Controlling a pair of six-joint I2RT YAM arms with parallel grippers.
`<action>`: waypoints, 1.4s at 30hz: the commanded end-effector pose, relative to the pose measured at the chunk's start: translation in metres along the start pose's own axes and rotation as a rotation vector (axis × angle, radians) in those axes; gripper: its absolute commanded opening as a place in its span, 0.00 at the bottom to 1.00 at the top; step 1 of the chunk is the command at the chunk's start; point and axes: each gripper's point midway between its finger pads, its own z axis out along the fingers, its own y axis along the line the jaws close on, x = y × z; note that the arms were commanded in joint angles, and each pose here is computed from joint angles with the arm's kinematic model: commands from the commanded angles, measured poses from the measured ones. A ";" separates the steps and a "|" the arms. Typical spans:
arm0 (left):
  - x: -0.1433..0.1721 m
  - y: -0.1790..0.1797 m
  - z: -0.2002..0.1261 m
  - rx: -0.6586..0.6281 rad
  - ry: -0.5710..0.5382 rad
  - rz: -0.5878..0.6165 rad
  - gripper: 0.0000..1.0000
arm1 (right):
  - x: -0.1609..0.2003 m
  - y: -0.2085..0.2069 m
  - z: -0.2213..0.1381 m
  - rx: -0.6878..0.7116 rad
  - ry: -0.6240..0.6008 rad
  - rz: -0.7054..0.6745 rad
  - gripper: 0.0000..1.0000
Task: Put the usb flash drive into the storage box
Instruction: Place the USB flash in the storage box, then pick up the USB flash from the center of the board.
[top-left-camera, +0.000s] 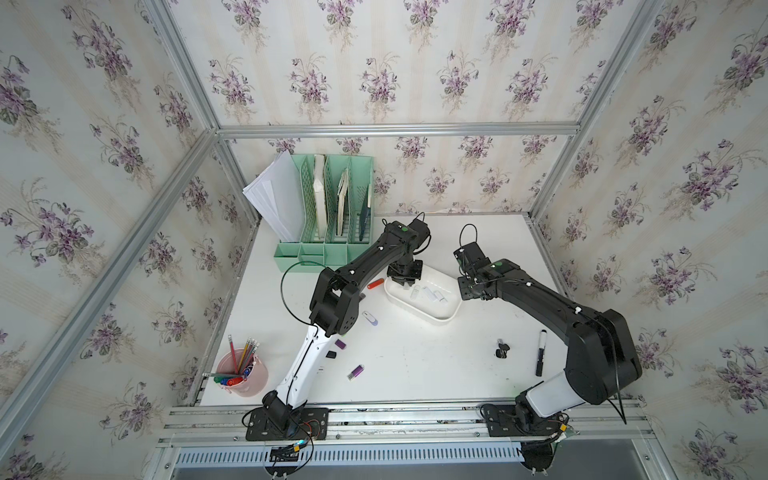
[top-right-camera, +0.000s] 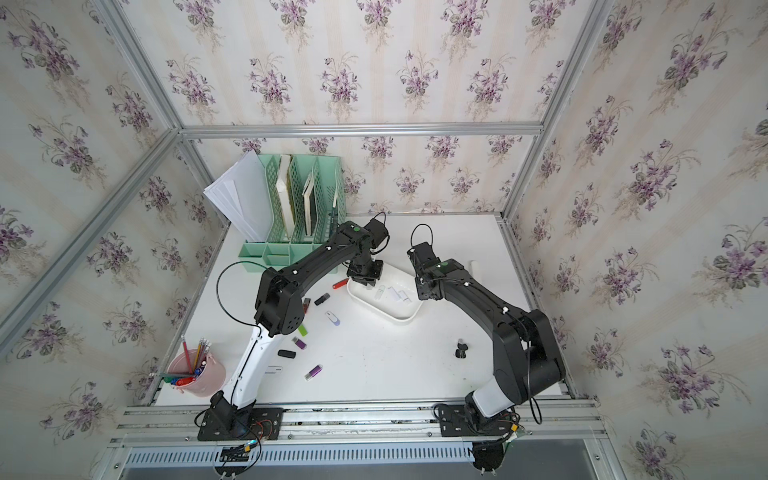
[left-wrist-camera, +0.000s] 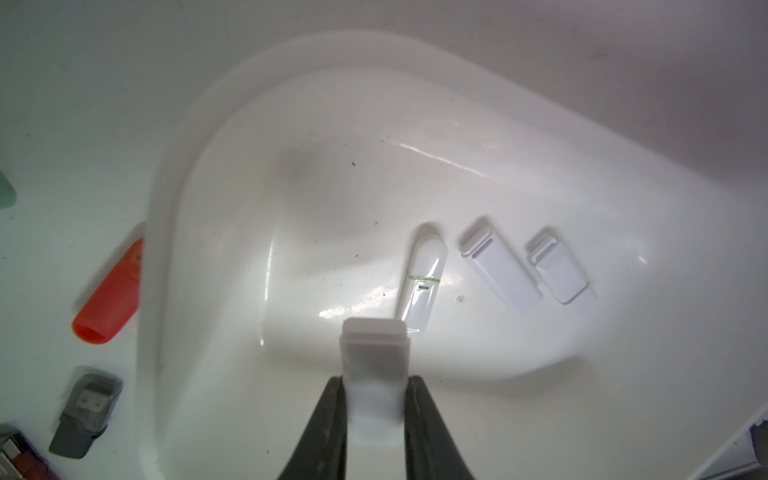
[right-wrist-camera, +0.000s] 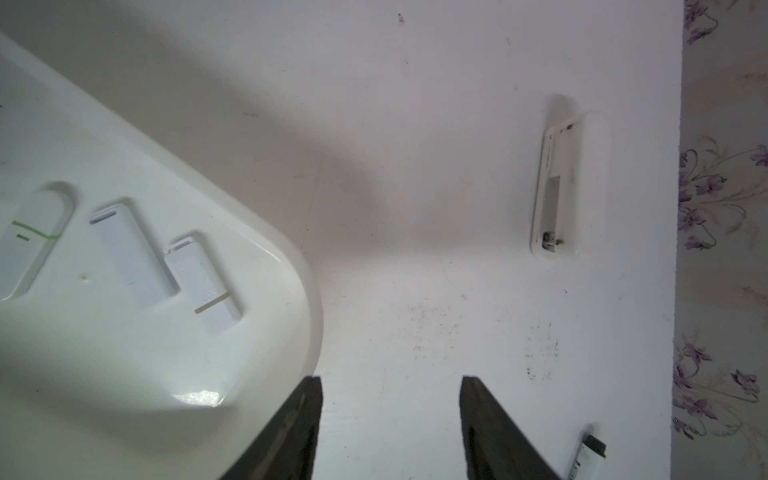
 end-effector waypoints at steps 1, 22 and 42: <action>0.002 0.004 0.008 -0.028 0.017 0.011 0.24 | 0.002 -0.007 0.003 -0.014 0.013 0.087 0.59; 0.001 0.002 0.041 -0.084 0.046 0.046 0.27 | 0.042 0.006 0.027 -0.085 0.133 0.100 0.61; 0.004 -0.022 0.031 -0.043 0.025 0.068 0.54 | 0.051 0.010 0.027 -0.115 0.145 0.110 0.61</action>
